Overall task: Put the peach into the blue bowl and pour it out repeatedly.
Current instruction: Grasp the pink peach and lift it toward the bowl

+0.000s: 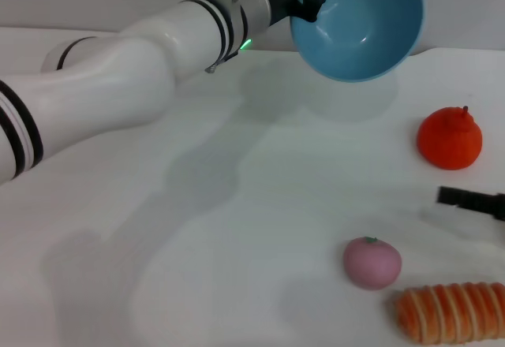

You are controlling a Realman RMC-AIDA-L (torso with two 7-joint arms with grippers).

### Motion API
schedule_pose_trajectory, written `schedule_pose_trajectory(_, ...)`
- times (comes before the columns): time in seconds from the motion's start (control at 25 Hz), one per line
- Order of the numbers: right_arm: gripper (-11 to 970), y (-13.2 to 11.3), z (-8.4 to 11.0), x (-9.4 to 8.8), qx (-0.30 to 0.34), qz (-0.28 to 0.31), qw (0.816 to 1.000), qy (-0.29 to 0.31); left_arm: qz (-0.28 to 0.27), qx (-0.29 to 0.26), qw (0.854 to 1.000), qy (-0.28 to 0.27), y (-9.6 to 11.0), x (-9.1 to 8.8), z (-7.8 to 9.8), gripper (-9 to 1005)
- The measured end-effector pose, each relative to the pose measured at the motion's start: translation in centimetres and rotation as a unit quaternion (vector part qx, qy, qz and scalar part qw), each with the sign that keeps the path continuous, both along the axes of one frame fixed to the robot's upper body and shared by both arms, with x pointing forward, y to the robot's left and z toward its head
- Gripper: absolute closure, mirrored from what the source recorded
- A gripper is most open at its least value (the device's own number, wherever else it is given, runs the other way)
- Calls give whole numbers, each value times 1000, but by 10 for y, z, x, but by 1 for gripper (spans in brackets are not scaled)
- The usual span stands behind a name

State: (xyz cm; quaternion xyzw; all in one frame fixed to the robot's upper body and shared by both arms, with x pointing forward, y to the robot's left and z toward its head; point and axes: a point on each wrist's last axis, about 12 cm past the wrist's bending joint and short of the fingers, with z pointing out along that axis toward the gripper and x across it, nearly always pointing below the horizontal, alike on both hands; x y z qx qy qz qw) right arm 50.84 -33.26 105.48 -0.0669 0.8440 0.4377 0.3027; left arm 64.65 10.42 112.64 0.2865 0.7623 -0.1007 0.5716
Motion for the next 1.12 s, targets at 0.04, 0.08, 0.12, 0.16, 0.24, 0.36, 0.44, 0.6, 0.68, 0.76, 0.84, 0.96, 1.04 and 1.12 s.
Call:
schedule_pose_trajectory(0.04, 461, 6, -2, 4, -6, 11, 1000, 9, 1, 0, 1000, 2, 1, 0, -1, 998)
schedule_pose_trajectory(0.08, 461, 13, -3, 8, -11, 21, 1000, 18, 3, 0, 1000, 4, 2, 0, -2, 998)
schedule_pose_trajectory(0.12, 461, 18, -6, 11, -19, 26, 999, 32, 4, 0, 1000, 6, 3, 0, -3, 998)
schedule_pose_trajectory(0.16, 461, 23, -8, 14, -27, 32, 998, 44, 5, 0, 1000, 7, 3, 0, -3, 998)
schedule_pose_trajectory(0.24, 461, 34, -15, 20, -47, 45, 995, 71, 7, 0, 1000, 9, 4, 0, -5, 997)
schedule_pose_trajectory(0.36, 461, 49, -21, 23, -67, 72, 991, 87, 9, -3, 1000, 13, 5, -1, -6, 997)
schedule_pose_trajectory(0.44, 461, 56, -24, 24, -73, 86, 989, 91, 10, -4, 1000, 14, 5, -1, -6, 997)
schedule_pose_trajectory(0.6, 461, 67, -29, 25, -89, 102, 984, 112, 13, -4, 1000, 17, 7, -1, -8, 997)
schedule_pose_trajectory(0.68, 461, 71, -32, 25, -105, 112, 980, 127, 15, -4, 1000, 19, 8, -1, -9, 997)
schedule_pose_trajectory(0.76, 461, 73, -34, 25, -120, 117, 976, 137, 16, -5, 1000, 20, 8, -1, -9, 998)
schedule_pose_trajectory(0.84, 461, 73, -34, 26, -124, 115, 976, 137, 16, -5, 1000, 21, 8, -1, -10, 998)
schedule_pose_trajectory(0.96, 461, 72, -33, 27, -124, 111, 977, 135, 18, -5, 1000, 23, 9, -2, -12, 998)
schedule_pose_trajectory(1.04, 461, 71, -33, 28, -126, 110, 977, 133, 17, -6, 1000, 25, 9, -3, -12, 998)
schedule_pose_trajectory(1.12, 572, 70, -33, 29, -129, 107, 977, 130, 17, -7, 1000, 26, 9, -3, -13, 997)
